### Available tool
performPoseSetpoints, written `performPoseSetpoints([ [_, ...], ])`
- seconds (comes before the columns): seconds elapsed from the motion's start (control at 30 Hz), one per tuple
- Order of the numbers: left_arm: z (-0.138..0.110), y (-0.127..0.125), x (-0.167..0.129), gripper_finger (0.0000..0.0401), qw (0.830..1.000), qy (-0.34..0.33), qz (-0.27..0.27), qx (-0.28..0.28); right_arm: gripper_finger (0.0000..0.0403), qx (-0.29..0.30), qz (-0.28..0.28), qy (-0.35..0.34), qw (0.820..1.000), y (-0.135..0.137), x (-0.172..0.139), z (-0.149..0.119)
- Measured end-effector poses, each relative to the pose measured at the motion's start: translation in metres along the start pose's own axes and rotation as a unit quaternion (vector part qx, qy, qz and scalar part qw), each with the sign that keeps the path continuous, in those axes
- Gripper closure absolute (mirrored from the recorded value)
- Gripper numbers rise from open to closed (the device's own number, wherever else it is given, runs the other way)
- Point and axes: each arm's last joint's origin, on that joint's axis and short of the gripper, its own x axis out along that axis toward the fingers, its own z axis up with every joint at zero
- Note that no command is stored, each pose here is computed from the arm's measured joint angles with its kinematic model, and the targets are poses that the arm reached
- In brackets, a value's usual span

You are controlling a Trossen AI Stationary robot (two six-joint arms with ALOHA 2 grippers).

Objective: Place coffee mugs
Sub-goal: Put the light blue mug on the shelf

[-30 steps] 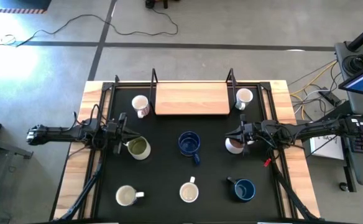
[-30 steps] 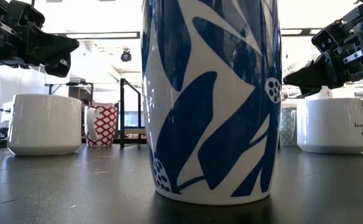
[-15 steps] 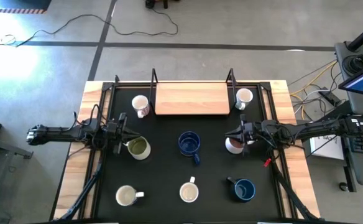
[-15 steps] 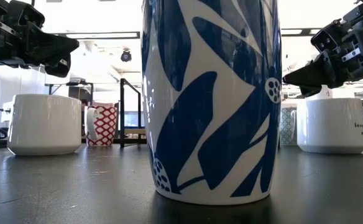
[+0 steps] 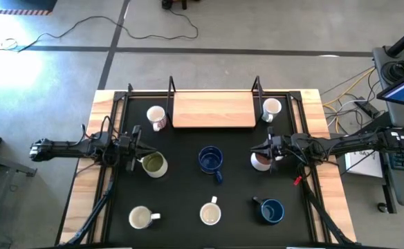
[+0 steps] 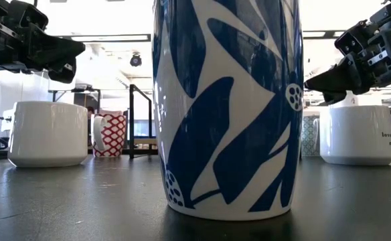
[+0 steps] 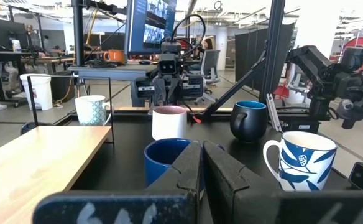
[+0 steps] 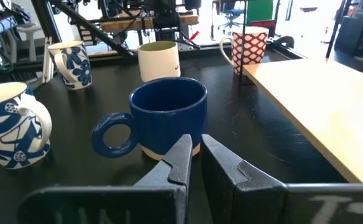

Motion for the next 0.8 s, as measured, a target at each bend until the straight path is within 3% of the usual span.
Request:
performPoseSetpoints([
  [0.1, 0.0000, 0.0000, 0.0000, 0.0401, 1.000, 0.000, 0.000, 0.000, 0.0380, -0.013, -0.040, -0.003, 0.999, -0.0023, -0.0001, 0.0003],
  [0.37, 0.0000, 0.0000, 0.0000, 0.0401, 1.000, 0.000, 0.000, 0.000, 0.0380, 0.027, -0.113, -0.012, 0.993, -0.0065, -0.0007, 0.0006],
  [0.8, 0.0000, 0.0000, 0.0000, 0.0401, 1.000, 0.000, 0.000, 0.000, 0.0380, 0.058, -0.105, -0.042, 0.992, -0.0059, -0.0008, 0.0059],
])
